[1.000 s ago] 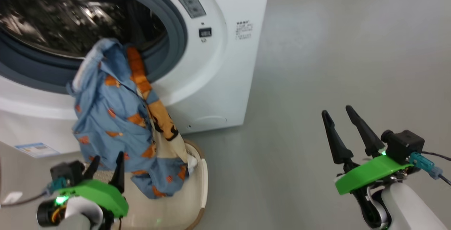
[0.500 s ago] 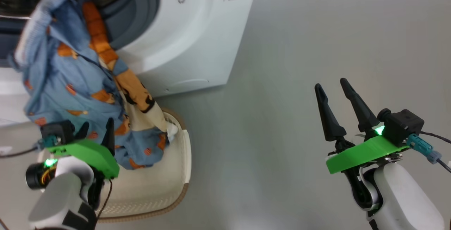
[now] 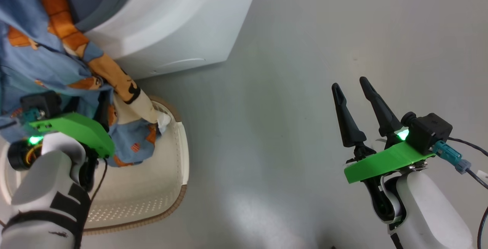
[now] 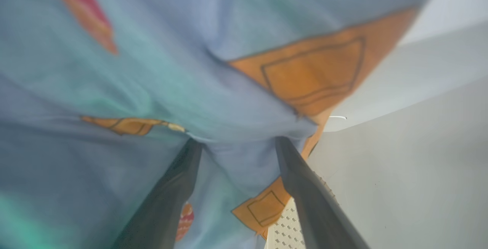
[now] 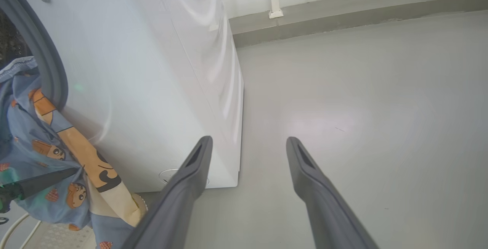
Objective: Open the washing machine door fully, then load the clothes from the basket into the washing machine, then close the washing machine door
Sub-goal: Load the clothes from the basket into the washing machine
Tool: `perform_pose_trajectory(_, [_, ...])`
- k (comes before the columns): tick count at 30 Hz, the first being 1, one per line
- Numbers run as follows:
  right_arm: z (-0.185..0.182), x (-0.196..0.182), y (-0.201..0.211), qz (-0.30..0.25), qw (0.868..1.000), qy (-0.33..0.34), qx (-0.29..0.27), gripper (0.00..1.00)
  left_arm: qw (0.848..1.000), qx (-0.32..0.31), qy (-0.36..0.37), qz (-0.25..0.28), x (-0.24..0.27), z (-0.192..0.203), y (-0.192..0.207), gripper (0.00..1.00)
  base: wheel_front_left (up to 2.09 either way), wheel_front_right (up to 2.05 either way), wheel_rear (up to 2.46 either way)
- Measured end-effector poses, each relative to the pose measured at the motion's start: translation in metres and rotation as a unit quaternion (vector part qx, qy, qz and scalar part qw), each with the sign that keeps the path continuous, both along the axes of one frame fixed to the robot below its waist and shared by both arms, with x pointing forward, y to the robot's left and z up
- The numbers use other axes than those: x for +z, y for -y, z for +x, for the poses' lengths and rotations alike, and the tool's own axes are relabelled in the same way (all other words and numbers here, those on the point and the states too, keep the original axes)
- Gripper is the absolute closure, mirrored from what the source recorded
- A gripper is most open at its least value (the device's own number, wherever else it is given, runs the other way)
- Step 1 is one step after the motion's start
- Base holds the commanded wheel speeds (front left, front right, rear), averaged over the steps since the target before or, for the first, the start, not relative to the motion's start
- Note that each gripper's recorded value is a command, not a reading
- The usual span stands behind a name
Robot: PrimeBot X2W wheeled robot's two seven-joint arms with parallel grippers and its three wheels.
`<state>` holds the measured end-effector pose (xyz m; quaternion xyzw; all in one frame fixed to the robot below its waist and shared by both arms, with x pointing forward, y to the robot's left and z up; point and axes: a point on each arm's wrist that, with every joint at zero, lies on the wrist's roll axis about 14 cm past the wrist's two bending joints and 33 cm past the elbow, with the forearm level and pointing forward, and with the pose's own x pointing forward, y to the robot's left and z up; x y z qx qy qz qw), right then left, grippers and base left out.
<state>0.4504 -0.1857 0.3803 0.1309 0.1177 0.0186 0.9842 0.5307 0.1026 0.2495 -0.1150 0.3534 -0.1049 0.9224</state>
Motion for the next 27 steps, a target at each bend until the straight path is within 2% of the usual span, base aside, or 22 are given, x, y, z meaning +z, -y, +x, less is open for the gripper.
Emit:
perform_pose_trajectory(5, [0.004,-0.007,0.003,-0.005,1.000,-0.006,-0.002,0.00,1.000,-0.003,0.003,0.000,-0.007,0.011,0.004,0.00,0.00,0.00,0.00])
perform_pose_trajectory(12, [0.009,-0.011,0.002,-0.005,1.000,-0.007,-0.001,0.00,0.999,0.031,0.025,-0.016,-0.002,0.031,0.000,0.00,0.00,0.00,0.00])
perform_pose_trajectory(13, [0.010,-0.010,0.001,-0.006,1.000,-0.005,0.000,0.00,0.999,0.034,0.028,-0.019,-0.001,0.033,0.000,0.16,0.00,0.00,0.00])
perform_pose_trajectory(15, [0.010,-0.010,0.000,-0.009,1.000,-0.005,0.003,0.00,0.999,0.036,0.028,-0.021,0.000,0.033,0.001,0.89,0.00,0.00,0.00])
perform_pose_trajectory(16, [0.010,-0.010,-0.001,-0.008,1.000,-0.005,0.003,0.00,0.999,0.036,0.030,-0.022,0.001,0.033,0.002,1.00,0.00,0.00,0.00])
perform_pose_trajectory(27, [0.014,0.005,-0.008,-0.003,1.000,0.013,0.011,0.00,0.996,0.024,0.069,-0.043,0.032,0.032,0.012,1.00,0.00,0.00,0.00])
